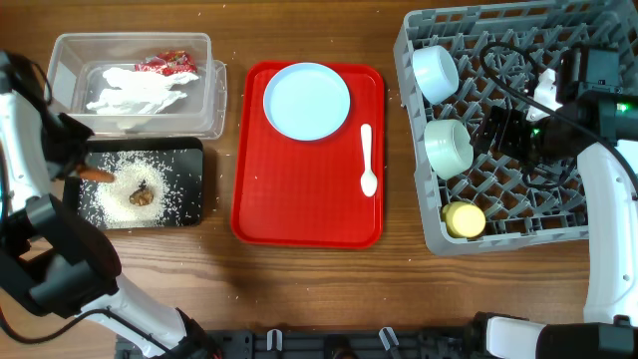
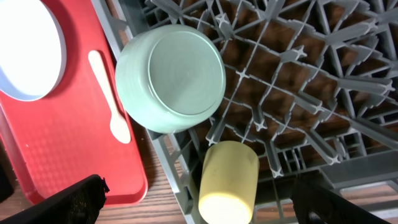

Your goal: Sort waste into correct bins and load items into the dishwasher rack

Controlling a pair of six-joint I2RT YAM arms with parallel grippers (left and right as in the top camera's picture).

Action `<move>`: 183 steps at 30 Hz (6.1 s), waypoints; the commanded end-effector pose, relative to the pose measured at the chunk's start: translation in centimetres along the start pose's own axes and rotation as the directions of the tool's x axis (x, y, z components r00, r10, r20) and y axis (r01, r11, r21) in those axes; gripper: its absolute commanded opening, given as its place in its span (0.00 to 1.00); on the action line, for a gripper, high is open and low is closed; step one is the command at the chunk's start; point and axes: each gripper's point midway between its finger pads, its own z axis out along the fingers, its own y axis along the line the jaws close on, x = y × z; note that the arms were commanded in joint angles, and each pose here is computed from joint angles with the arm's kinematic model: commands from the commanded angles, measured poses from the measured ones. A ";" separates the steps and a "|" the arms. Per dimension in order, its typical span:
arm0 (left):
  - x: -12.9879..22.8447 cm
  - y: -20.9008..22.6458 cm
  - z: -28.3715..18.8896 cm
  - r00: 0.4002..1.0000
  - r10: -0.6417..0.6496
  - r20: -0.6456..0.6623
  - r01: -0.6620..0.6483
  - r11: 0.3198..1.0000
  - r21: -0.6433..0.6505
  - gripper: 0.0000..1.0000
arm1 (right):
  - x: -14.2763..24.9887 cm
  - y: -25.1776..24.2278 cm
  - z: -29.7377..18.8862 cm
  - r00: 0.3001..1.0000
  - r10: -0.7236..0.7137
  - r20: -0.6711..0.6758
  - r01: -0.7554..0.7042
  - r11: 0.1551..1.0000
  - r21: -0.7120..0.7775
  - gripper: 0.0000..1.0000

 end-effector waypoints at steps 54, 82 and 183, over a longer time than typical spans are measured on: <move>13.6 -19.8 -9.9 0.815 0.445 0.371 -0.568 0.737 0.366 1.00 | -3.7 22.6 25.5 0.984 0.178 -0.016 -0.175 0.940 -0.292 0.42; 13.6 -19.8 -9.9 0.815 0.445 0.370 -0.568 0.737 0.366 1.00 | -10.7 4.3 -12.6 0.687 -0.381 0.619 -0.072 0.812 0.580 0.04; 13.6 -19.9 -9.9 0.815 0.444 0.373 -0.569 0.736 0.368 1.00 | -2.6 6.3 -2.8 0.959 -0.216 0.180 0.184 0.966 0.181 0.04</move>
